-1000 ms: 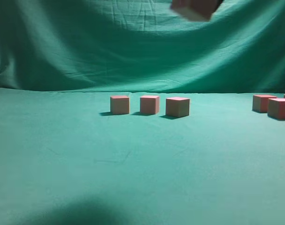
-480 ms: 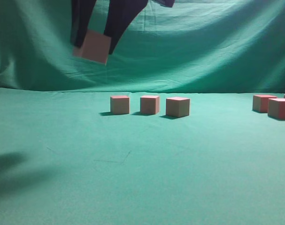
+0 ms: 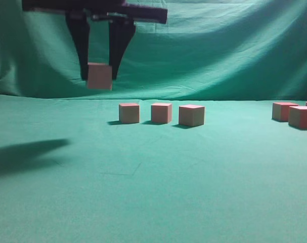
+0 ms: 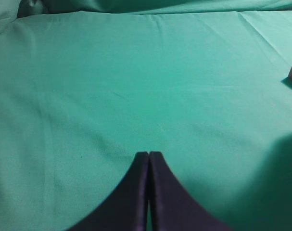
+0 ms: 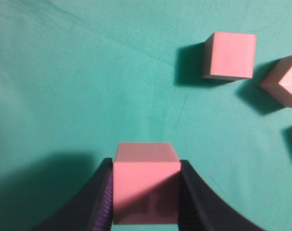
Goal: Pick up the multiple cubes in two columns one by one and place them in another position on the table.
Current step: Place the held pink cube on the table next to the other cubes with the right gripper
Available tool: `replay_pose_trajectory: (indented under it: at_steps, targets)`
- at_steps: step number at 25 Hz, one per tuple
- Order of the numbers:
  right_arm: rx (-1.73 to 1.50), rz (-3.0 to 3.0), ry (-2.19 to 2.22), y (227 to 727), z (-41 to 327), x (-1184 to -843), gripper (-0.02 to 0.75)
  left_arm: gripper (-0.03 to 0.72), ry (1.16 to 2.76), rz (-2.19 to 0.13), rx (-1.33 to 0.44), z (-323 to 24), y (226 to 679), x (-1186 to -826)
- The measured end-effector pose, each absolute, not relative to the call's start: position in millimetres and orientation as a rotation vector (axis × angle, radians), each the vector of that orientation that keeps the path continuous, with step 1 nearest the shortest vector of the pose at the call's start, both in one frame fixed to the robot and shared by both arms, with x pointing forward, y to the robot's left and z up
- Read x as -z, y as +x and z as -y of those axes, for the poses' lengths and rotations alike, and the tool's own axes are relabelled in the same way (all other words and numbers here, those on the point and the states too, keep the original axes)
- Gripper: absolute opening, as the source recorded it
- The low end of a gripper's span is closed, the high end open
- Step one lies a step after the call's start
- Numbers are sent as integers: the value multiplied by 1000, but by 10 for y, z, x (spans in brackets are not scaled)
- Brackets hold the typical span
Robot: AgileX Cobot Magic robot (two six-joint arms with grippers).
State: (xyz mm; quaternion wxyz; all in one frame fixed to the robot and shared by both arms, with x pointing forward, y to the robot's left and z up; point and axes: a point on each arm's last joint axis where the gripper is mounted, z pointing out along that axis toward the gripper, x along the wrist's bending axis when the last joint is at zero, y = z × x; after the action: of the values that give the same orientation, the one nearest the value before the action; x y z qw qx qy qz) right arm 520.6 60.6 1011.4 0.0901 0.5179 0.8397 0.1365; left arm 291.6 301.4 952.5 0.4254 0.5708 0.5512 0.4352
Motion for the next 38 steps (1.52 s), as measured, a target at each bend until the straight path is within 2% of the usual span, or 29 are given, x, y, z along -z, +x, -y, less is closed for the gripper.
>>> replay_pose_trajectory:
  at_steps: [9,38]
  targets:
    - [-312,-2377,1636,5363,-705,-9806,265,0,1427,-1378,-1088,-3014,2916,-9525]
    - [-334,-2287,1778,5504,-735,-9488,265,0,1427,-1378,-1088,-3014,2916,-9525]
